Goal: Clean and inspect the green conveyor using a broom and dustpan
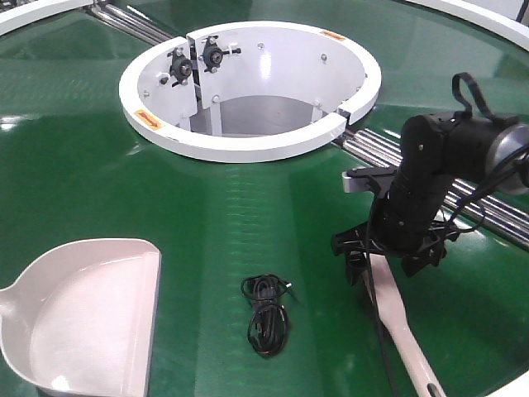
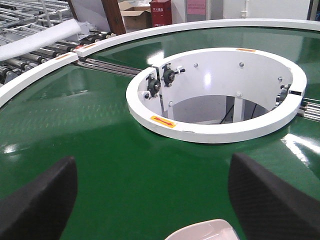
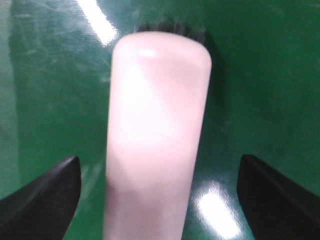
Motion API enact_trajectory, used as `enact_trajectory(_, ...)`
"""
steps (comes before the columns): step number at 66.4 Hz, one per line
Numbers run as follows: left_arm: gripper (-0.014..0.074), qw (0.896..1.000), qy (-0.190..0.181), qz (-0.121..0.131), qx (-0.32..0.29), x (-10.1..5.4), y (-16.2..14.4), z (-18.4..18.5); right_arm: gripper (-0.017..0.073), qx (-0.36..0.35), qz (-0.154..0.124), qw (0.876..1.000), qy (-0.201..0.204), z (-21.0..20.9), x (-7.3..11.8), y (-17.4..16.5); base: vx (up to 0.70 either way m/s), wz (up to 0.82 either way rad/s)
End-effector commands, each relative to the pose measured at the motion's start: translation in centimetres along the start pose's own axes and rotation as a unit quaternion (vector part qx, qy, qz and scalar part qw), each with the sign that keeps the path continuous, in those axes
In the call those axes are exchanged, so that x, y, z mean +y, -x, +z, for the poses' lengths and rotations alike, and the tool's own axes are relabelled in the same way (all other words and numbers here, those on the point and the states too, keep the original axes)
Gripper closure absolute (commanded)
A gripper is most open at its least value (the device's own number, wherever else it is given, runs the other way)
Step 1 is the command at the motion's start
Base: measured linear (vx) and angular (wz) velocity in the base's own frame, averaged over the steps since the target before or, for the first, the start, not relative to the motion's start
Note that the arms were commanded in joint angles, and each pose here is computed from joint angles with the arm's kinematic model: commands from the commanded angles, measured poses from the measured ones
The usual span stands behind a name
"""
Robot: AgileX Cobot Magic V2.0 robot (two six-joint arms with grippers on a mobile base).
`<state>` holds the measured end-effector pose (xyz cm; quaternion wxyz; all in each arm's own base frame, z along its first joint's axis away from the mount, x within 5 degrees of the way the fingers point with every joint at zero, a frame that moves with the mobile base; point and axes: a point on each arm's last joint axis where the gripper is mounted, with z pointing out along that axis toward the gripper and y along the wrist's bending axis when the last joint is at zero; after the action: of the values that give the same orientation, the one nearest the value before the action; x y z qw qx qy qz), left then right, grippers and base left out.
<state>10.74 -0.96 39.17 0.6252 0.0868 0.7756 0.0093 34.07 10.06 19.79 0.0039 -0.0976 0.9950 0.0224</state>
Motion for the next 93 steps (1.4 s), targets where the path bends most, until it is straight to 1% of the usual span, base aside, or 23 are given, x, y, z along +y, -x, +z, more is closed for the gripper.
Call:
enact_trajectory(1, 0.0024, 0.999, 0.001, -0.004, -0.044, 0.1, 1.5, -0.3, -0.0003, -0.039, -0.003, 0.999, 0.0, -1.9, 0.0, 0.4, 0.0, 0.0)
enact_trajectory(9, 0.0024, 0.999, 0.001, -0.004, -0.041, 0.1, 1.5, -0.3, 0.0078, -0.04, -0.003, 0.999, 0.0, -1.5, 0.0, 0.6, 0.0, 0.0)
enact_trajectory(15, 0.0024, 0.999, 0.0, -0.004, -0.04, 0.1, 1.5, -0.3, 0.0193, -0.042, -0.001, 0.999, 0.0, -1.5, 0.0, 0.6, 0.0, 0.0)
enact_trajectory(18, 0.0024, 0.999, 0.0, -0.004, -0.04, 0.1, 1.4, -0.3, 0.0264, -0.042, -0.001, 0.999, 0.0, -1.5, 0.0, 0.6, 0.0, 0.0)
enact_trajectory(28, 0.0024, 0.999, 0.0, -0.004, -0.04, 0.1, 1.4, -0.3, 0.0575, -0.041, -0.002, 0.999, -0.001, -1.5, 0.0, 0.6, 0.0, 0.0)
enact_trajectory(37, 0.0024, 0.999, 0.0, -0.004, -0.04, 0.1, 1.4, -0.3, 0.057, -0.039, -0.007, 0.999, 0.001, -2.0, 0.0, 0.3, 0.0, 0.0)
enact_trajectory(45, 0.0024, 0.999, 0.0, -0.004, -0.04, 0.1, 1.4, -0.3, 0.0569, -0.042, -0.017, 0.999, 0.007, -3.6, 0.1, -0.5, 0.0, 0.0)
enact_trajectory(49, 0.0024, 0.999, 0.0, -0.004, -0.04, 0.1, 1.5, -0.3, 0.0568, -0.033, -0.02, 0.999, 0.007, -4.4, 0.1, -1.1, 0.0, 0.0)
enact_trajectory(54, 0.0024, 0.999, 0.001, -0.004, -0.042, 0.1, 1.5, -0.3, 0.0567, -0.022, -0.031, 0.999, 0.006, -5.2, 0.1, -1.9, 0.0, 0.0)
enact_trajectory(63, 0.0024, 0.999, 0.001, -0.004, -0.043, 0.1, 1.5, -0.3, 0.0567, 0.007, -0.032, 0.999, 0.004, -5.8, 0.0, -2.8, 0.0, 0.0)
enact_trajectory(77, 0.0024, 0.999, 0.001, -0.004, -0.042, 0.1, 1.5, -0.3, 0.0567, -0.016, -0.032, 0.999, 0.009, -7.3, 0.1, -3.4, 0.0, 0.0)
enact_trajectory(93, 0.0024, 0.999, 0.0, -0.004, -0.039, 0.1, 1.4, -0.3, 0.0567, -0.04, -0.034, 0.999, 0.004, -8.8, 0.0, -4.1, 0.0, 0.0)
